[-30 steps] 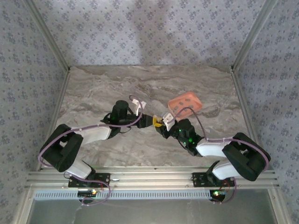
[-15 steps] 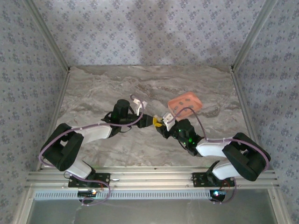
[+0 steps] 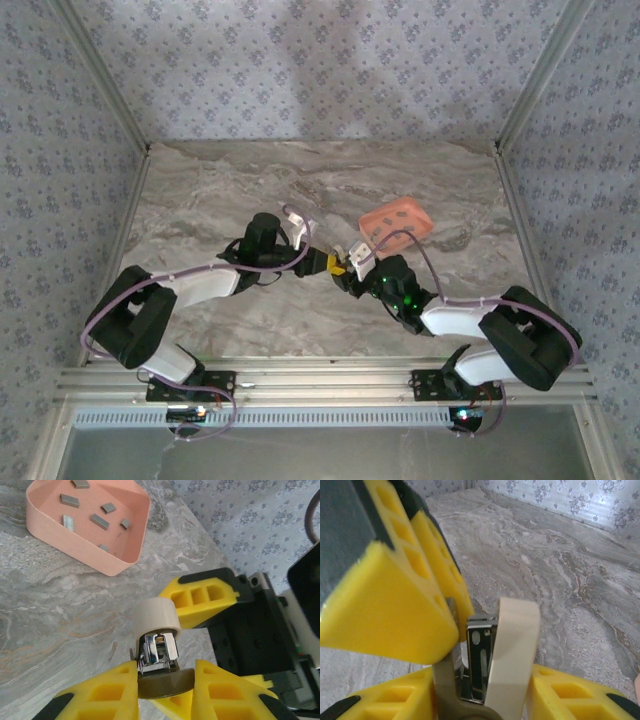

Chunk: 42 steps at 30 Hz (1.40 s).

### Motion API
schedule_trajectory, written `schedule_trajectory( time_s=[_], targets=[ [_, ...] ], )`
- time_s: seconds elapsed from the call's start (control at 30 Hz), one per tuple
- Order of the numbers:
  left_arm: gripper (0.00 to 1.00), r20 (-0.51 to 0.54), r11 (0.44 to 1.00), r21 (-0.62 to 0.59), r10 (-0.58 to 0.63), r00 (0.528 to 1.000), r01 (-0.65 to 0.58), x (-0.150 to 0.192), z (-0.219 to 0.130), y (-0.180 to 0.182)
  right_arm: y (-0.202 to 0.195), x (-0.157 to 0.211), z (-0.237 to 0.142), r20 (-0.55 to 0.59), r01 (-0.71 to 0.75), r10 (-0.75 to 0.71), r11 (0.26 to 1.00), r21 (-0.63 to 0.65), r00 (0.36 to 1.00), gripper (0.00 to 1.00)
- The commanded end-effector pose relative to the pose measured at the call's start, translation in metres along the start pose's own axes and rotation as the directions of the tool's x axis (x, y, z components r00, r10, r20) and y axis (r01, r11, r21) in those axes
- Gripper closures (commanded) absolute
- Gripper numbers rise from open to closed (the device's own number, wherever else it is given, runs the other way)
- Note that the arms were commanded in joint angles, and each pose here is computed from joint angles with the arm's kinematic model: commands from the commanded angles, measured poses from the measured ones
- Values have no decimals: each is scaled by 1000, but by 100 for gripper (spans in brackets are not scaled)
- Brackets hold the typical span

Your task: Load the staples into the stapler

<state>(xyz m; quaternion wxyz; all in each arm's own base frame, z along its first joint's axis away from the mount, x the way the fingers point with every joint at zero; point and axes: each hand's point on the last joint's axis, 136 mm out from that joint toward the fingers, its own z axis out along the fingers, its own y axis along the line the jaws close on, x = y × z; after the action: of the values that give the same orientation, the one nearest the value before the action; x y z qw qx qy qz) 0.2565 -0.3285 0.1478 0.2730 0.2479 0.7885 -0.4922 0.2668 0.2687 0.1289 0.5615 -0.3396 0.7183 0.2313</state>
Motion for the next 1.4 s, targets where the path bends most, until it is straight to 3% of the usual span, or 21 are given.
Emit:
schedule_trajectory(
  time_s=[0.0, 0.13, 0.4, 0.57, 0.87, 1.13, 1.23, 1.37],
  targets=[
    [88, 14, 996, -28, 79, 997, -79, -5, -8, -4, -3, -20, -3, 45, -1, 0, 1000, 14, 999, 47],
    [89, 9, 988, -75, 137, 991, -136, -2, -14, 0, -3, -19, -8, 33, -22, 21, 1000, 16, 999, 37],
    [91, -6, 942, -154, 302, 953, -299, 0, -31, 3, -3, -23, -18, 22, -131, 131, 991, 7, 991, 34],
    [90, -79, 859, -221, 456, 886, -462, 4, -44, 8, -8, -34, -31, 4, -332, 332, 943, -8, 943, 30],
    [91, -144, 688, -225, 676, 722, -690, 16, -59, 6, 9, -47, -43, -108, -497, 487, 861, -107, 867, 33],
    [91, -156, 634, -207, 730, 665, -745, 20, -65, 0, 28, -65, -25, -194, -586, 555, 788, -192, 809, 33],
    [95, -166, 598, -177, 765, 622, -782, 25, -66, -3, 35, -66, -17, -225, -595, 553, 774, -216, 802, 33],
    [95, -165, 593, -178, 769, 618, -785, 25, -65, -3, 42, -67, -8, -255, -601, 548, 761, -243, 797, 34]
  ],
)
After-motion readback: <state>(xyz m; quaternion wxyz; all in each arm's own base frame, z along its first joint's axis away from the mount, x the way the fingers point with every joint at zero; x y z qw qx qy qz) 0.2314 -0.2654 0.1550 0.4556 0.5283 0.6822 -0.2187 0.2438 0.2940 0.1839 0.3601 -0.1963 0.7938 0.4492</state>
